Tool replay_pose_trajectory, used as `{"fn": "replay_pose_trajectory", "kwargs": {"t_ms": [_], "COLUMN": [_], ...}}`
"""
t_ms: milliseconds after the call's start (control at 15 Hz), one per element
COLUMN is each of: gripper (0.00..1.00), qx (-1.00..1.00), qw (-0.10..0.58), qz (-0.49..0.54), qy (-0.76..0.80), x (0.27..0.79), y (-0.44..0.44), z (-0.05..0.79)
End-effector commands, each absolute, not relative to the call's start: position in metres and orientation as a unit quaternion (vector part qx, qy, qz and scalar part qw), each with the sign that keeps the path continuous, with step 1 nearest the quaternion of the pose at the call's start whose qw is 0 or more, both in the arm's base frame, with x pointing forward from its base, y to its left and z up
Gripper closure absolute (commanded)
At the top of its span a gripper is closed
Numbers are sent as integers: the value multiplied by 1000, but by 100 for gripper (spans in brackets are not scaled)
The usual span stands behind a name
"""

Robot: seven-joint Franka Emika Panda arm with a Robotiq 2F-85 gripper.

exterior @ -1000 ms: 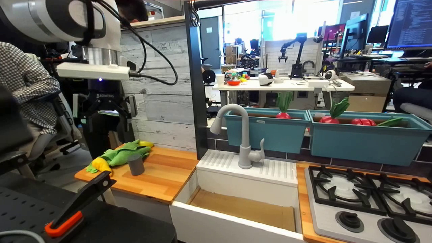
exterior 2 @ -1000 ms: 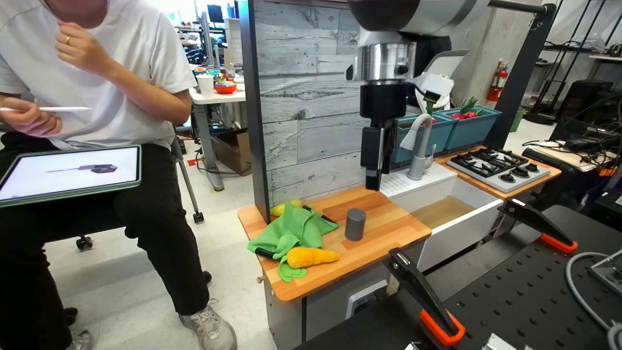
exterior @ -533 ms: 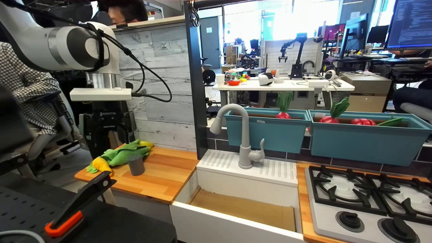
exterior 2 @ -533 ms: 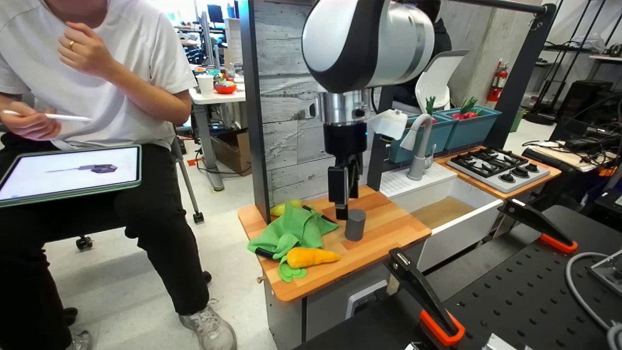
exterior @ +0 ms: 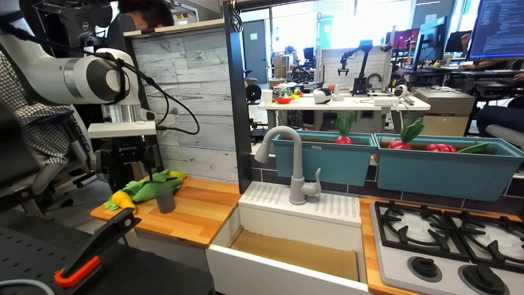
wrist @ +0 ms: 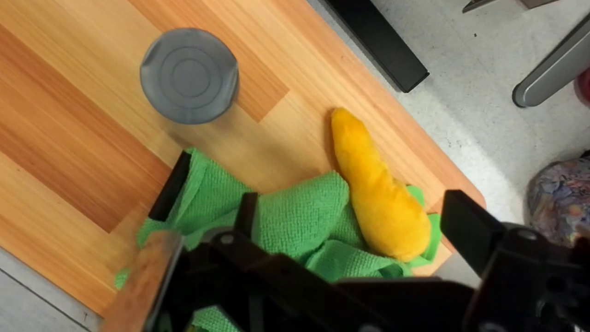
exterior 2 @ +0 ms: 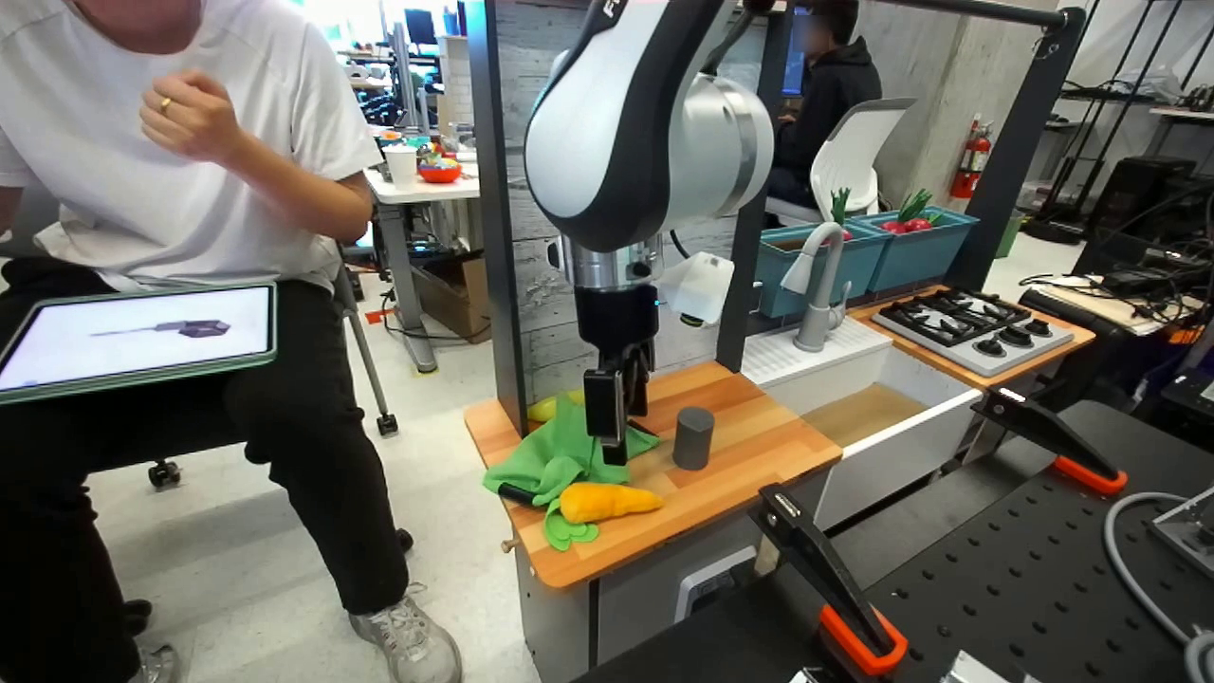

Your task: Slide the green towel slightly to the right.

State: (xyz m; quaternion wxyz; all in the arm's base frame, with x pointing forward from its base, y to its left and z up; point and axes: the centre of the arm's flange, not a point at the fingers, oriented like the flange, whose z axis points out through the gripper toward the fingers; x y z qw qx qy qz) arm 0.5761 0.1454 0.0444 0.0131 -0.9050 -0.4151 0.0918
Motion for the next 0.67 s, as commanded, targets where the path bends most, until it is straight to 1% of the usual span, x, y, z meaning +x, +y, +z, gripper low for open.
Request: {"fn": "replay_pose_trajectory", "kwargs": {"t_ms": [0, 600], "gripper": [0, 0], "qx": [-904, -907], "qw": [12, 13], "qz": [92, 88], "qy": [-418, -411], "x": [577, 580], "y": [147, 146], "z": [42, 40]}}
